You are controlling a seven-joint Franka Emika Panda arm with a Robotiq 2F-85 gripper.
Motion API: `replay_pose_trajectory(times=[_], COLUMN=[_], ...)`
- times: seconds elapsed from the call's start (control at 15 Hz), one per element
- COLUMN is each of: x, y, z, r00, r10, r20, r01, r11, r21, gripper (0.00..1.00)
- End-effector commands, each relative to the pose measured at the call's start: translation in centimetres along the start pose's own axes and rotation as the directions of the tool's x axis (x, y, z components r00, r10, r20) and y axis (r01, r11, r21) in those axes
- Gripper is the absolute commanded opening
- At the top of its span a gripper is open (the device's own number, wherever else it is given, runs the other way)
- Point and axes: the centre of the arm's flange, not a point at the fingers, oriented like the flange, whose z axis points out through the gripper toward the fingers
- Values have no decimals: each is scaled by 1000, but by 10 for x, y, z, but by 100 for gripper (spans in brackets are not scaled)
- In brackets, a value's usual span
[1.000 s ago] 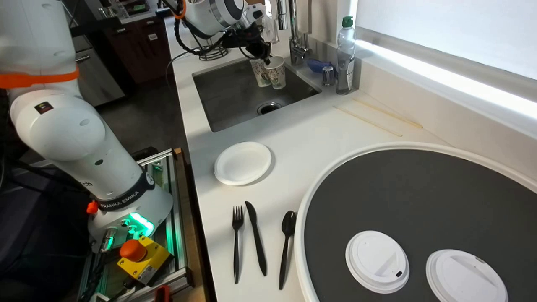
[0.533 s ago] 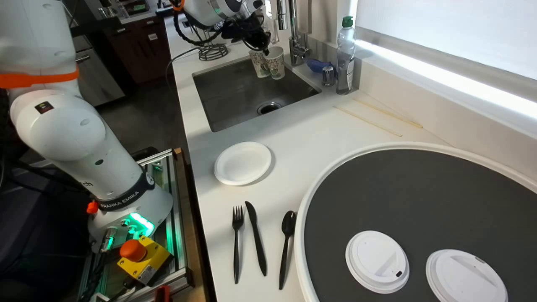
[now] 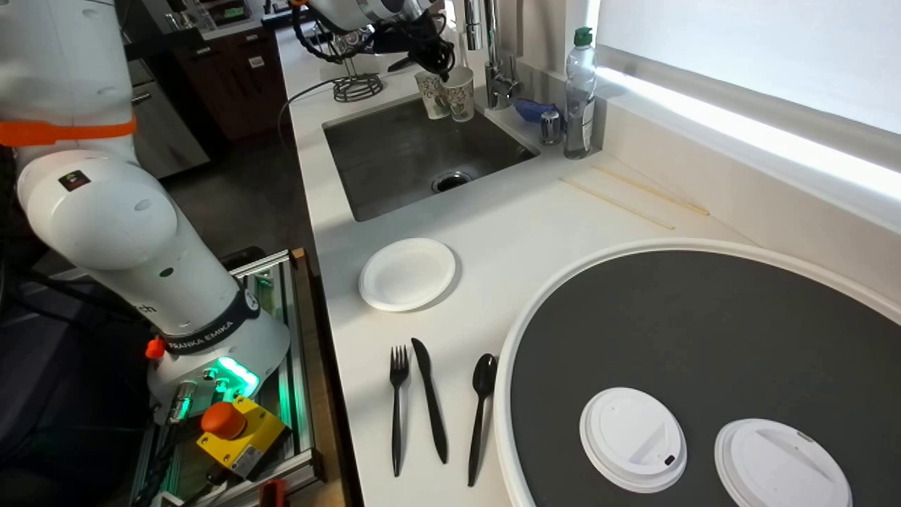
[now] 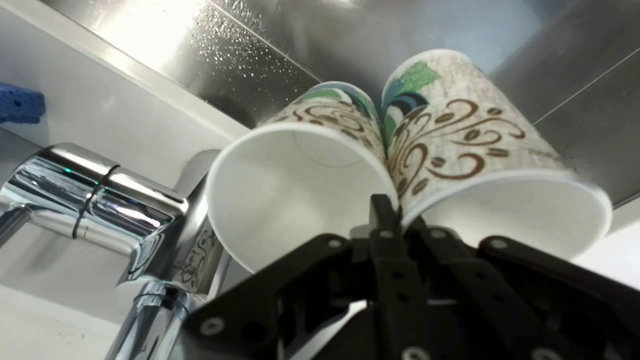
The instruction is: Push the faucet to the right then remove the coffee cups from the sink.
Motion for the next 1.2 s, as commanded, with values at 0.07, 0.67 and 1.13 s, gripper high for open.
replay_pose_trajectory(times=[0.07, 0.67, 1.13], x=[25, 26, 56], y=[-5, -5, -17], z=[1, -1, 2], r00=[1000, 1000, 999], r10=[-9, 0, 13], r20=[24, -6, -29], r01=[8, 0, -13], r11=[1000, 1000, 1000], r21=[24, 18, 19], gripper=[1, 5, 1])
